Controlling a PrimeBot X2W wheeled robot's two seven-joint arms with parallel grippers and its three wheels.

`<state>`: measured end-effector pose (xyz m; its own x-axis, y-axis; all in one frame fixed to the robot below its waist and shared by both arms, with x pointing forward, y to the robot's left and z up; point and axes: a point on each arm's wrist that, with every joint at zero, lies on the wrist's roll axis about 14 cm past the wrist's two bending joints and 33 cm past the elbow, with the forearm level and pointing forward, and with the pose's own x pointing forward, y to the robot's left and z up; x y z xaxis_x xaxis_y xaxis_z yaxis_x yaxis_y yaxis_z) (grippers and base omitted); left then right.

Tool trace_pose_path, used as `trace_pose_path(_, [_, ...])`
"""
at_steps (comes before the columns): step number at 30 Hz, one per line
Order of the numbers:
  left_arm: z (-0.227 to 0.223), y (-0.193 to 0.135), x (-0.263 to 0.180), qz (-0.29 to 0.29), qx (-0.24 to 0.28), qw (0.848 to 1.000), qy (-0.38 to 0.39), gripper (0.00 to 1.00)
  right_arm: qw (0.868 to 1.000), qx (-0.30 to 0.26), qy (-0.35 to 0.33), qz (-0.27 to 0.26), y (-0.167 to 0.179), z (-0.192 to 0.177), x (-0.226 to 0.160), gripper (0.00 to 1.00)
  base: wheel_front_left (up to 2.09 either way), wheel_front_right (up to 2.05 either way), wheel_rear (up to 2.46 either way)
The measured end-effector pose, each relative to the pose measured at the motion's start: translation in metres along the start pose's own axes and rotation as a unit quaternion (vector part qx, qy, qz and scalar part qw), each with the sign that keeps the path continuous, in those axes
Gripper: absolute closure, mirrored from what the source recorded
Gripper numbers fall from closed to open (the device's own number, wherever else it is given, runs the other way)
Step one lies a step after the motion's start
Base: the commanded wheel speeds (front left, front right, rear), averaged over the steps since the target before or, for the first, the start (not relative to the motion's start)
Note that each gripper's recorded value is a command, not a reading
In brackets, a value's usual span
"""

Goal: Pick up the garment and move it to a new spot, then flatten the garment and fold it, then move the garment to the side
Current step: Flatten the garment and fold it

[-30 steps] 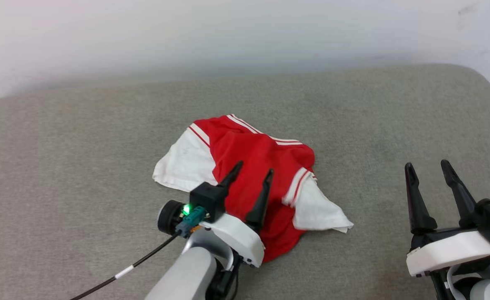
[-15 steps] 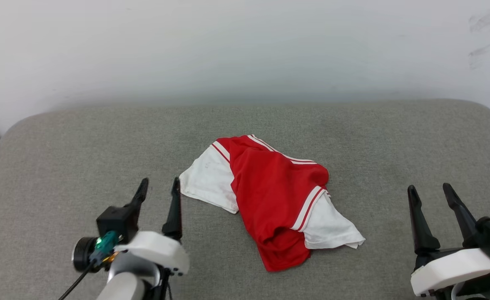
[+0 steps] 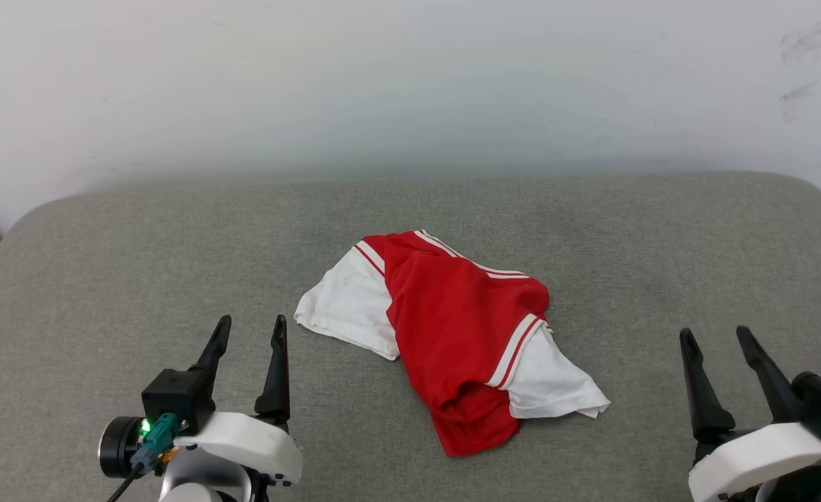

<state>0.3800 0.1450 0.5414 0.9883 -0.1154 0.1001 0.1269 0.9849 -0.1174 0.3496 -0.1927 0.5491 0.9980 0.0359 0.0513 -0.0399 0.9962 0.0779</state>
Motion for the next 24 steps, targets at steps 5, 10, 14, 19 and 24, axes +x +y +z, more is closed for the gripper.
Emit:
trace_pose_path(5, [0.004, -0.004, 0.001, -0.005, 0.002, 1.0, -0.007, 0.0, 0.997, 0.015, 0.071, -0.023, -0.016, -0.033, -0.002, 0.0, 0.0, 0.0, 0.0])
trace_pose_path(10, [0.011, -0.001, 0.0, 0.002, 0.0, 1.0, -0.02, 0.0, 0.982, 0.031, 0.185, -0.029, -0.023, -0.074, 0.002, 0.0, 0.0, 0.0, 0.0])
trace_pose_path(14, [0.014, 0.0, 0.005, 0.006, -0.002, 1.0, -0.027, 0.0, 0.96, 0.035, 0.277, -0.001, -0.016, -0.101, 0.012, 0.0, 0.0, 0.0, 0.0])
trace_pose_path(19, [0.009, 0.002, 0.012, 0.014, -0.01, 0.999, -0.028, 0.0, 0.928, 0.028, 0.366, 0.062, 0.011, -0.127, 0.028, 0.0, 0.0, 0.0, 0.0])
trace_pose_path(24, [-0.001, 0.006, 0.021, 0.021, -0.017, 0.999, -0.021, 0.0, 0.897, 0.02, 0.429, 0.109, 0.035, -0.156, 0.037, 0.0, 0.0, 0.0, 0.0])
